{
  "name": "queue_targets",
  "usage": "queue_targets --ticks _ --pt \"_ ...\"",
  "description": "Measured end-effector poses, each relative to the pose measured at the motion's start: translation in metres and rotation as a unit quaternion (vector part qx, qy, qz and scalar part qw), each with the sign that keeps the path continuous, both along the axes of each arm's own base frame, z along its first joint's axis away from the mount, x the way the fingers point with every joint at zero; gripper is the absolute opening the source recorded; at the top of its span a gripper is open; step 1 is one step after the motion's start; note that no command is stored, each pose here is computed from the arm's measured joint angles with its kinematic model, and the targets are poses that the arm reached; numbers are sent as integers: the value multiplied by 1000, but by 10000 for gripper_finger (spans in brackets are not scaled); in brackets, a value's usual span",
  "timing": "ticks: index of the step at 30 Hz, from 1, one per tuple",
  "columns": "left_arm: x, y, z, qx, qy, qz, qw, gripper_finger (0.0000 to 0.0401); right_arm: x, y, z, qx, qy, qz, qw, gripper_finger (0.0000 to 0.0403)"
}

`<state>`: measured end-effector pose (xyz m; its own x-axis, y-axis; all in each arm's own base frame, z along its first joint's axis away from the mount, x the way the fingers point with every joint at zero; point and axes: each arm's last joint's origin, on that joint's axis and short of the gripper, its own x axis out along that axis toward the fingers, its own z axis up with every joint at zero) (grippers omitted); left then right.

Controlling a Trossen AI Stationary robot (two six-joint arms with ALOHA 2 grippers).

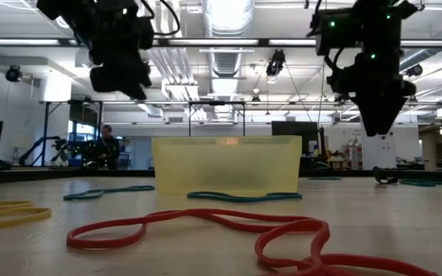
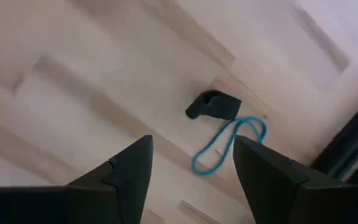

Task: Pick and place rubber bands into bin
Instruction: Put the black rubber band into the yellow bin

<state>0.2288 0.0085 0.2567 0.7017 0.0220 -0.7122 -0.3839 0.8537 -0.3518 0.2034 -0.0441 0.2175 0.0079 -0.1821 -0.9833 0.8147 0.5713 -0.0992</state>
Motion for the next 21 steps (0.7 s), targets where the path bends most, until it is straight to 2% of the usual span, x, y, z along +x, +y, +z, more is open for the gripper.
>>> queue_targets --ticks 3,6,10,17,21 --pt "-1 1 5 3 -19 4 1000 180 1 -13 -8 9 -15 -80 997 210" --pt "0 1 6 5 -26 5 1000 180 4 -24 -22 43 12 -133 990 210" --pt "0 1 4 4 -18 5 1000 180 13 -28 -40 56 58 -137 987 210" --pt "1 1 3 -5 -16 13 1000 180 22 -33 -64 31 102 -133 985 209" --pt "1 1 3 -5 -16 13 1000 180 23 -34 -76 34 115 -120 985 185"
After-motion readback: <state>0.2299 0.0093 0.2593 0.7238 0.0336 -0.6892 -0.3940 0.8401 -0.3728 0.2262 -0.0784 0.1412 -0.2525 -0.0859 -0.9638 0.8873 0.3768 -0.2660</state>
